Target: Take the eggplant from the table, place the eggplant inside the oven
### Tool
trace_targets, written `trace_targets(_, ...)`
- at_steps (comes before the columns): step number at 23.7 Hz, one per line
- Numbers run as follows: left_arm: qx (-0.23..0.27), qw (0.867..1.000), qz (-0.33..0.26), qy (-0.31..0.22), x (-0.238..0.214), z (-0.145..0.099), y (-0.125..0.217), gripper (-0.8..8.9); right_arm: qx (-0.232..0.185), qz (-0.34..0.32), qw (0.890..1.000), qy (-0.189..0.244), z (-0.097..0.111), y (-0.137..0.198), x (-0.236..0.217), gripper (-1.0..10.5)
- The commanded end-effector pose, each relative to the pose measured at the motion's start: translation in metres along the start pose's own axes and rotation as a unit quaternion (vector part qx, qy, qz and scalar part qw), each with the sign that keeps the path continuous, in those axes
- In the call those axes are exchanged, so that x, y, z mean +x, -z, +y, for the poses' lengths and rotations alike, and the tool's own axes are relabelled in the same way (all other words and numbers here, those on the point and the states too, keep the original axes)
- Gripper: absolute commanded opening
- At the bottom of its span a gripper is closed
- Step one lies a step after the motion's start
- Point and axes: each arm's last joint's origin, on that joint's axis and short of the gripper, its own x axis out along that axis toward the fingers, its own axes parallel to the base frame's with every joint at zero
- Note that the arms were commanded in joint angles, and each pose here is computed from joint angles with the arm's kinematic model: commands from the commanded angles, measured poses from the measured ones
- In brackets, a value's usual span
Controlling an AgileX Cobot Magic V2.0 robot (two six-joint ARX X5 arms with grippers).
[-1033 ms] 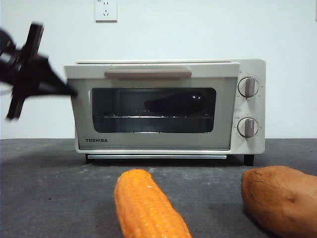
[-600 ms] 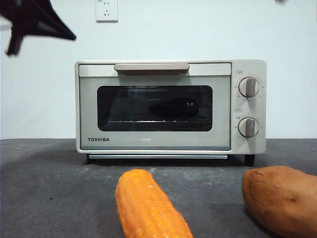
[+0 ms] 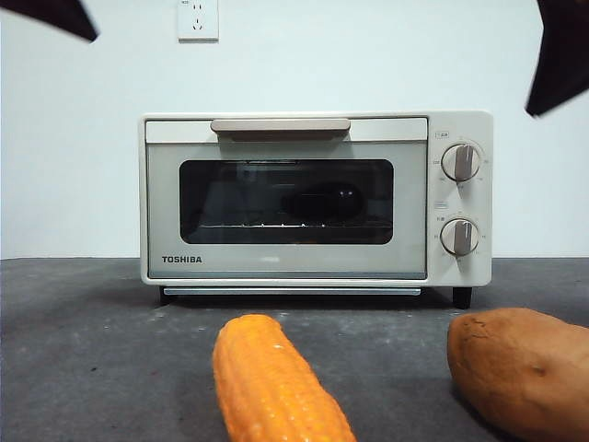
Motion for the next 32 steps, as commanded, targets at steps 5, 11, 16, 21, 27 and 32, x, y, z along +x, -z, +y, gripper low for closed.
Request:
trace_targets(5, -0.043, 0.995, -0.028, -0.09, 0.006, 0.003, 0.091, 0.06, 0.05, -0.167, 0.984, 0.047, -0.02, 0.034, 0.001, 0.0)
trace_targets(11, -0.057, 0.994, -0.058, -0.077, 0.005, -0.004, 0.121, 0.06, 0.061, -0.189, 0.975, 0.1, -0.023, 0.058, 0.006, 0.0)
trace_targets(16, -0.059, 0.994, -0.053, -0.073, 0.006, -0.006, 0.122, 0.06, 0.061, -0.193, 0.974, 0.099, -0.023, 0.057, 0.005, 0.0)
trace_targets(21, -0.059, 0.994, -0.055, -0.073, 0.006, -0.006, 0.121, 0.06, 0.061, -0.197, 0.973, 0.099, -0.023, 0.057, 0.005, 0.0)
trace_targets(27, -0.057, 0.994, -0.059, -0.071, 0.006, -0.006, 0.121, 0.06, 0.062, -0.208, 0.971, 0.099, -0.023, 0.055, 0.004, 0.0)
trace_targets(32, -0.029, 0.99, -0.11, -0.078, -0.025, -0.013, 0.119, 0.06, 0.062, -0.208, 0.971, 0.098, -0.023, 0.055, 0.004, 0.0)
